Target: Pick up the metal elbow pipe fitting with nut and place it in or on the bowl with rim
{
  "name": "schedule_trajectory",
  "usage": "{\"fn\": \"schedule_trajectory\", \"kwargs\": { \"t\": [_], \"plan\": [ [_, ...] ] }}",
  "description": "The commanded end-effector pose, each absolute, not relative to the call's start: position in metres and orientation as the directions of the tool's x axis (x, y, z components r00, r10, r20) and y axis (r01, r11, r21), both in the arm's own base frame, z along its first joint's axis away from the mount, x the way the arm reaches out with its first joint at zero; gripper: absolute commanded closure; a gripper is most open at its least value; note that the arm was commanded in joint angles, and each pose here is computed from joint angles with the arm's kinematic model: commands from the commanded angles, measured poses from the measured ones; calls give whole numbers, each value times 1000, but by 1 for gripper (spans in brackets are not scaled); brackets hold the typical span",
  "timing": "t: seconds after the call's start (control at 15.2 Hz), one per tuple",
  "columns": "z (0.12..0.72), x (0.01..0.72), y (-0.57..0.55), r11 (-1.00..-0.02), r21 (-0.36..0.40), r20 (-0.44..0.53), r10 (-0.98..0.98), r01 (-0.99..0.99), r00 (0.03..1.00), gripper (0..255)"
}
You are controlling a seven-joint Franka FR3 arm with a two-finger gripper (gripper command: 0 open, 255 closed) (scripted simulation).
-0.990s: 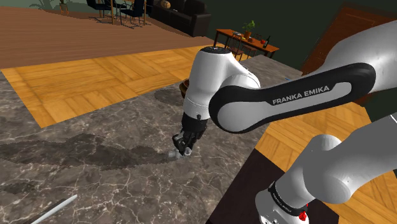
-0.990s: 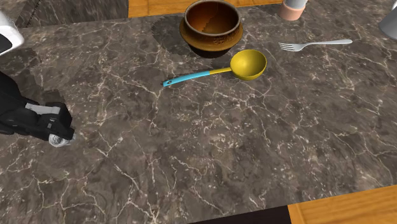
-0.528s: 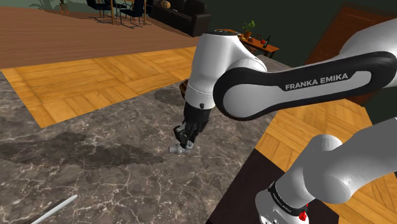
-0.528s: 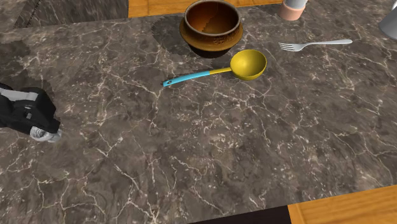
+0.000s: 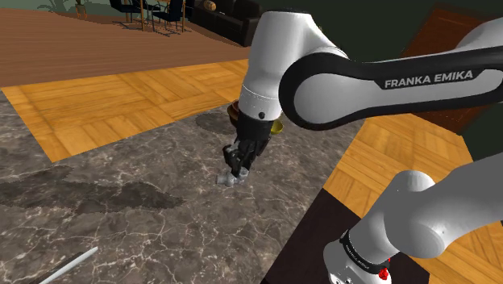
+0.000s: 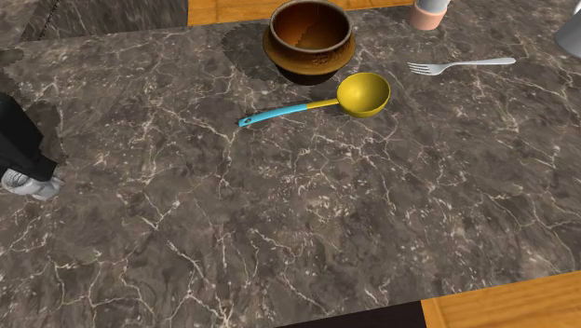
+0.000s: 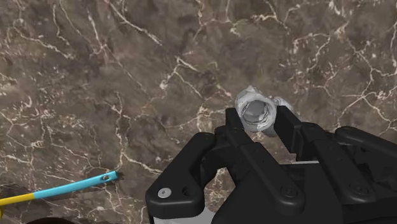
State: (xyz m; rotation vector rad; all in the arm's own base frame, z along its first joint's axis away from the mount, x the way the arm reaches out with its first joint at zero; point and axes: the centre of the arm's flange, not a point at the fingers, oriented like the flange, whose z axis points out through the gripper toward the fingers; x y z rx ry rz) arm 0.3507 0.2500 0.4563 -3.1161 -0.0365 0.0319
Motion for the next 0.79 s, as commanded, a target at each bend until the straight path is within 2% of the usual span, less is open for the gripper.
{"fn": "schedule_trajectory", "kwargs": {
  "t": [0.0,0.73],
  "plan": [
    [467,350,249,-999,-25,-20,24,23,1000,255],
    [525,350,249,-999,-25,-20,24,23,1000,255]
  ]
}}
